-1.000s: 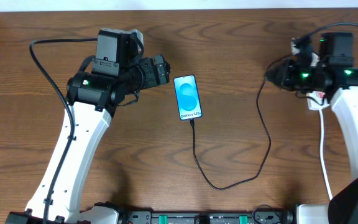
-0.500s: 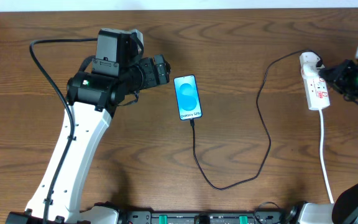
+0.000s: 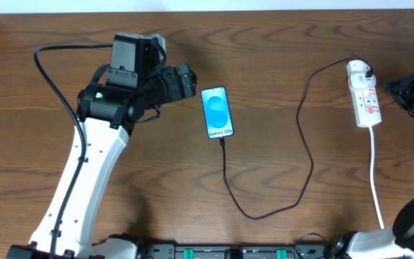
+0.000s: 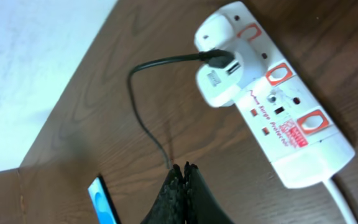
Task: Plug charger to phone and switch on socket
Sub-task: 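Position the right gripper over the orange switch beside the charger plug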
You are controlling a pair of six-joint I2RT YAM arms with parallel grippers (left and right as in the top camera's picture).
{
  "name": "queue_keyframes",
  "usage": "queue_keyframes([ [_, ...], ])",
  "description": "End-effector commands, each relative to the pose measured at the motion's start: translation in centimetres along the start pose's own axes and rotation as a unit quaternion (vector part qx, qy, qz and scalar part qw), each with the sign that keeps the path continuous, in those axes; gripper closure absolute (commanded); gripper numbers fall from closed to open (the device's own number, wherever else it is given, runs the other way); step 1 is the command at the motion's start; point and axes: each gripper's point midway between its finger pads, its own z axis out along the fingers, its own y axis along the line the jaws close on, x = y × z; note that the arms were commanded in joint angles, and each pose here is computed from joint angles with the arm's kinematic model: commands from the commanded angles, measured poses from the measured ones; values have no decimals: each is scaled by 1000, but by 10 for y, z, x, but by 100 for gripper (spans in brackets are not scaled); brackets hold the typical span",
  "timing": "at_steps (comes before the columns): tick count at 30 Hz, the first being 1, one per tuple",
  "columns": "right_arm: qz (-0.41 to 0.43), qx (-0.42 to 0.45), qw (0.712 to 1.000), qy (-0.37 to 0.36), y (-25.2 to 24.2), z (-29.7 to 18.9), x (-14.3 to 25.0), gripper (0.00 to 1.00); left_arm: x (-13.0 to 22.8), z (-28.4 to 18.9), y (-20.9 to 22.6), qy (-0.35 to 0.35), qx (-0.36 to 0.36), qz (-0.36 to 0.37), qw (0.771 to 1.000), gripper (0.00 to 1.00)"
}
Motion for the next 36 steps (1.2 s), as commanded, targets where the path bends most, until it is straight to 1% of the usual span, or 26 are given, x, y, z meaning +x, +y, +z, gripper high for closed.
queue_keyframes([
  [1, 10, -3, 1000, 2, -12, 13, -8, 99, -2, -2, 1, -5, -6, 10, 1000, 7],
  [13, 51, 12, 999, -1, -67, 63, -21, 99, -2, -2, 1, -5, -6, 10, 1000, 7],
  [20, 53, 17, 998, -19, -82, 63, -31, 99, -2, -2, 1, -5, -6, 10, 1000, 7],
  [36, 52, 32, 998, -30, -92, 68, -36, 99, -2, -2, 1, -5, -6, 10, 1000, 7],
])
